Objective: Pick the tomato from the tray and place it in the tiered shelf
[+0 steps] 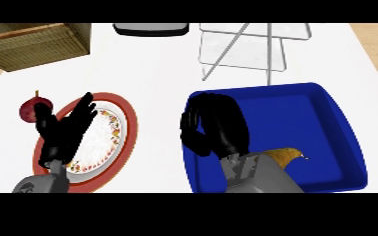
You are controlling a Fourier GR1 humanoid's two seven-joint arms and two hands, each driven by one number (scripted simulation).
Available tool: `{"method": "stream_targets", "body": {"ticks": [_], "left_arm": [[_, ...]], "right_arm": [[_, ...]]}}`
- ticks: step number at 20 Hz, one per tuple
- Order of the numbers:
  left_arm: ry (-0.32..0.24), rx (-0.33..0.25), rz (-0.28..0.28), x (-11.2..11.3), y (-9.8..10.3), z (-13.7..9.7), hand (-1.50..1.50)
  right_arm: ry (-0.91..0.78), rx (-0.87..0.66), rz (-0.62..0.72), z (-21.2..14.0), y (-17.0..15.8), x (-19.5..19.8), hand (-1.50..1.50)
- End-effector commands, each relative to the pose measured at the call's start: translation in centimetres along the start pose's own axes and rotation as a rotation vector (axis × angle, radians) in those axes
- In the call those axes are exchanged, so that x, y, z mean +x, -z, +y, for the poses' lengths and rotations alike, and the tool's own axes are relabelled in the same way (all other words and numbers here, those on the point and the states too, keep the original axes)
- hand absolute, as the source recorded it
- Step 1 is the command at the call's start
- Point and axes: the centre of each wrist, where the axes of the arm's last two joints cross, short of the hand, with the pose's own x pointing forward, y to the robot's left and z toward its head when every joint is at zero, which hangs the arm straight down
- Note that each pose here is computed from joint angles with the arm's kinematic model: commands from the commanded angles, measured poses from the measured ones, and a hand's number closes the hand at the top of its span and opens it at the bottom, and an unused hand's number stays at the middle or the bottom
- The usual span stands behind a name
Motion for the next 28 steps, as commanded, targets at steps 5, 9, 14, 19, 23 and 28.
{"method": "stream_targets", "body": {"ticks": [5, 9, 14, 19, 23, 28], "left_arm": [[-0.009, 0.004, 0.064, -0.8, 0.1, -0.6, 0.0], [-0.01, 0.014, 0.061, -1.3, -0.3, 0.1, 0.0], [-0.02, 0.013, 0.058, -2.5, -0.2, 0.2, 0.0], [-0.014, 0.004, 0.057, -1.2, -0.4, -0.5, 0.0], [-0.013, 0.011, 0.064, -1.6, -0.4, 0.9, 0.0], [-0.011, 0.001, 0.052, 0.0, 0.7, 0.1, 0.0]], "right_arm": [[0.037, -0.31, 0.038, -8.3, -2.1, 9.8, 1.5], [0.019, -0.354, 0.077, -11.9, -1.7, 11.9, 1.5], [0.049, -0.433, 0.104, -15.7, -1.2, 13.6, 1.5], [0.067, -0.457, 0.13, -19.5, 0.8, 15.1, 1.5], [0.102, -0.507, 0.149, -23.3, 2.0, 13.8, 1.5], [0.077, -0.514, 0.15, -28.2, 4.9, 11.6, 1.5]]}}
